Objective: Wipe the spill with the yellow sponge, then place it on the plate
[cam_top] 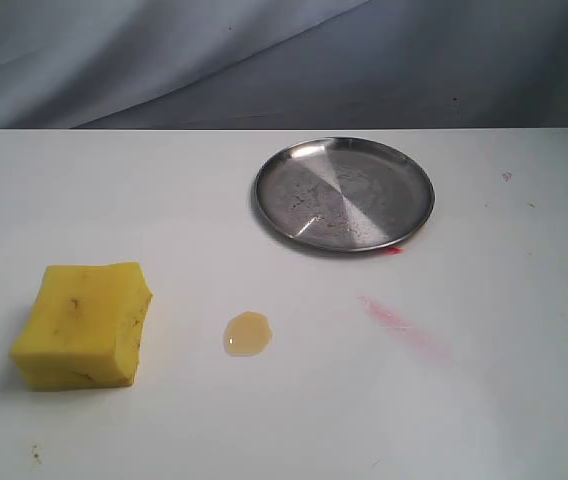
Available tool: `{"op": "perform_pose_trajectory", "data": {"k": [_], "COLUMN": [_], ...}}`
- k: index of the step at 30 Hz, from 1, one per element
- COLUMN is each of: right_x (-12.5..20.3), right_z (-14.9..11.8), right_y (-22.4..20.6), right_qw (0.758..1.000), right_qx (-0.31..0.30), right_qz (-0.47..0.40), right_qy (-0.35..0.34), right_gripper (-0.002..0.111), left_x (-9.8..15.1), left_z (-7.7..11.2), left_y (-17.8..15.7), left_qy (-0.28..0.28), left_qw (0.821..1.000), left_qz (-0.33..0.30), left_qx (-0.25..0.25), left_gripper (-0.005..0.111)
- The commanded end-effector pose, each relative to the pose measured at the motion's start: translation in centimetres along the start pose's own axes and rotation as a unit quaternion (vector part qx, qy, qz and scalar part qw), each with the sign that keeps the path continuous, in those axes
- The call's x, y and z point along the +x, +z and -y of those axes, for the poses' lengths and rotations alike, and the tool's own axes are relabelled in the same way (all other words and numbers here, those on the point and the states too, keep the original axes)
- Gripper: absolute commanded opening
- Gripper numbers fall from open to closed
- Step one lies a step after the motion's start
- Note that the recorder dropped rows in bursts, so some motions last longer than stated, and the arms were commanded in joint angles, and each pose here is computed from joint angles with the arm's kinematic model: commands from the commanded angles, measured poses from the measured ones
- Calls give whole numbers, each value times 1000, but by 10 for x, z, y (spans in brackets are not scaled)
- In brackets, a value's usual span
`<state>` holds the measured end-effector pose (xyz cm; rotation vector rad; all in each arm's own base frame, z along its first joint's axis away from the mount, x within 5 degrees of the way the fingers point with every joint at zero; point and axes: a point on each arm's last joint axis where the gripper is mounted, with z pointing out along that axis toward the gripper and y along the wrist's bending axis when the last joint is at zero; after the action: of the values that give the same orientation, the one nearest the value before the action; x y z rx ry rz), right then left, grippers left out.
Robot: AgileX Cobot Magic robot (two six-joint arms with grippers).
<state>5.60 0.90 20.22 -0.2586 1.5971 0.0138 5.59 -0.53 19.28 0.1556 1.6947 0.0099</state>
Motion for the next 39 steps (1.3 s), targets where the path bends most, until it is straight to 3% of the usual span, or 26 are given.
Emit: {"op": "perform_pose_trajectory", "data": {"k": [1, 9, 16, 20, 21, 26, 32, 37, 39], "right_x": [1, -1, -16, -22, -22, -47, -90, -103, -104], "right_z": [1, 1, 1, 7, 8, 4, 1, -20, -34], "right_y": [0, 0, -2, -4, -4, -5, 24, 74, 97], "right_qw": [994, 994, 989, 941, 934, 934, 970, 952, 926], "right_qx": [9, 9, -3, -1, -2, -36, -66, -179, -262], "right_qz": [2, 12, 95, 138, 136, 85, -42, -156, -190], "right_qy": [-113, -104, 113, 308, 330, 345, 229, 194, 194], "right_gripper": [0, 0, 0, 0, 0, 0, 0, 0, 0], "left_x": [-2, -2, -2, -2, -2, -2, -2, -2, -2], "left_z": [0, 0, 0, 0, 0, 0, 0, 0, 0], "left_y": [0, 0, 0, 0, 0, 0, 0, 0, 0], "left_qy": [-4, -4, -4, -4, -4, -4, -4, -4, -4], "left_qw": [1000, 1000, 1000, 1000, 1000, 1000, 1000, 1000, 1000], "left_qz": [7, 7, 7, 7, 7, 7, 7, 7, 7], "left_qx": [-1, -1, -1, -1, -1, -1, -1, -1, -1], "left_gripper": [0, 0, 0, 0, 0, 0, 0, 0, 0]}}
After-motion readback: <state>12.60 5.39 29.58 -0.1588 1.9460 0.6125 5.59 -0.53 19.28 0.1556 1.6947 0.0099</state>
